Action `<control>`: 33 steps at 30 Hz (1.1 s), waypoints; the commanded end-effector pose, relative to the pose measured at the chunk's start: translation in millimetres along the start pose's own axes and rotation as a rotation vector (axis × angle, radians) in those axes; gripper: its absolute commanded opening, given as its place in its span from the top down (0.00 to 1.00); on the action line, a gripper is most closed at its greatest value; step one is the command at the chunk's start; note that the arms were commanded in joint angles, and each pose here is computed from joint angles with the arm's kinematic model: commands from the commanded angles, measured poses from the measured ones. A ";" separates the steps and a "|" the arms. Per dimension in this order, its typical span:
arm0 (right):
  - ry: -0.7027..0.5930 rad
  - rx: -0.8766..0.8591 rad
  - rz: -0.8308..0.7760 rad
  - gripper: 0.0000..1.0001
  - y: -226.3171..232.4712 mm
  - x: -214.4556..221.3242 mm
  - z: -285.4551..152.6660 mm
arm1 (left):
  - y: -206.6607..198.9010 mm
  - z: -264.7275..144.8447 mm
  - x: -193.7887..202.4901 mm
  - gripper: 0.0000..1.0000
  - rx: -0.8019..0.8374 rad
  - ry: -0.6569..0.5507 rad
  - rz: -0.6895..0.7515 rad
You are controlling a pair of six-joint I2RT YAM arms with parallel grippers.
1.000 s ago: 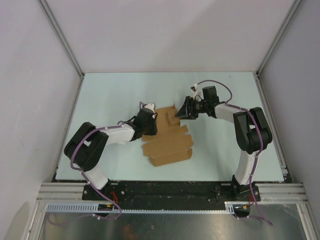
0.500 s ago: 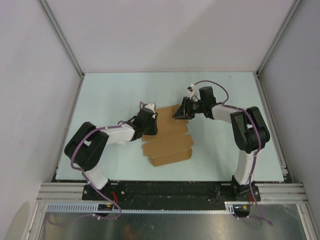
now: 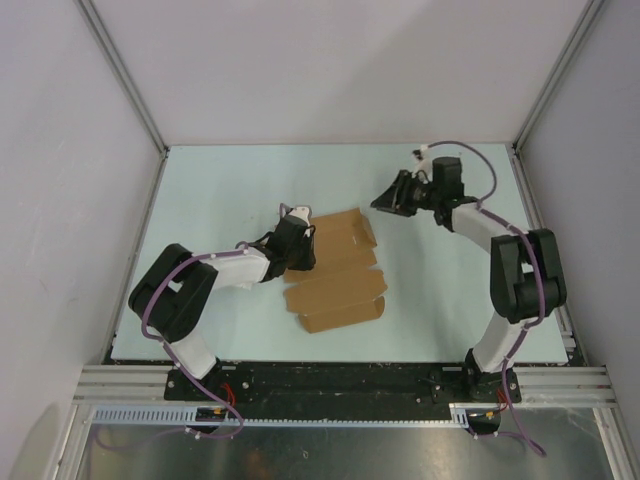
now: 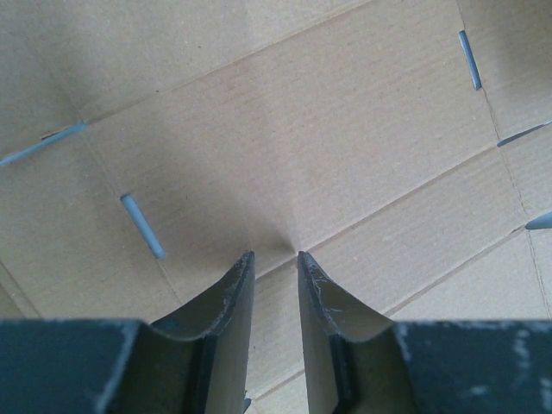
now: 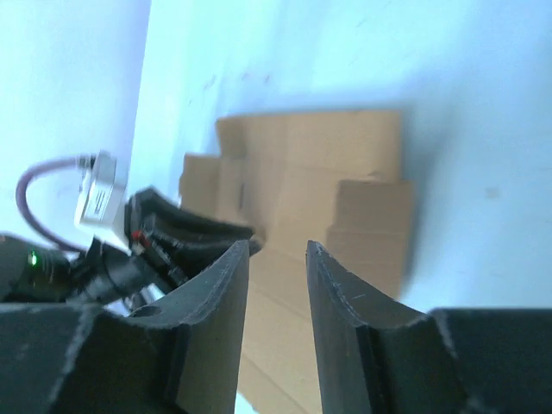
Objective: Fold the paper box
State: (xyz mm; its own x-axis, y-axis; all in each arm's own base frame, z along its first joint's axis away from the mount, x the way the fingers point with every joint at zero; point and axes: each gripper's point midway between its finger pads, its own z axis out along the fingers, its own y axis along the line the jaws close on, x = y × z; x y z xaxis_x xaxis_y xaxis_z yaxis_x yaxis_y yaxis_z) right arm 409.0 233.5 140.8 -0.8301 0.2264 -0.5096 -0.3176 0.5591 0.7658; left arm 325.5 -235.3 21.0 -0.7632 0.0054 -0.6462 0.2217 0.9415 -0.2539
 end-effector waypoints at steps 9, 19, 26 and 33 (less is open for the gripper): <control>-0.008 0.322 0.207 0.78 -111.4 8.2 -16.7 | -6.6 3.2 -0.4 0.69 0.027 0.010 0.015; 0.077 0.295 0.219 0.80 -125.4 39.7 11.8 | -6.7 4.8 0.9 0.69 0.028 0.015 0.017; 0.109 0.207 0.202 0.80 -114.0 50.9 31.5 | -6.3 6.0 3.0 0.69 0.028 0.022 0.020; 0.121 0.109 0.161 0.80 -85.8 50.0 40.2 | -7.1 5.6 2.0 0.70 0.031 0.020 0.018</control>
State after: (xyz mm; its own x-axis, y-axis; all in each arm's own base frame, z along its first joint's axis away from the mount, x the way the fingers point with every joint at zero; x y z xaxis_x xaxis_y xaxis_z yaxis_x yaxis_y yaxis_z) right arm 414.9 213.3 24.8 -0.9152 0.2631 -0.3054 -0.0694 0.6435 0.7623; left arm 326.3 -236.7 20.1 -0.7616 0.0118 -0.6479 0.2305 0.9394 -0.2538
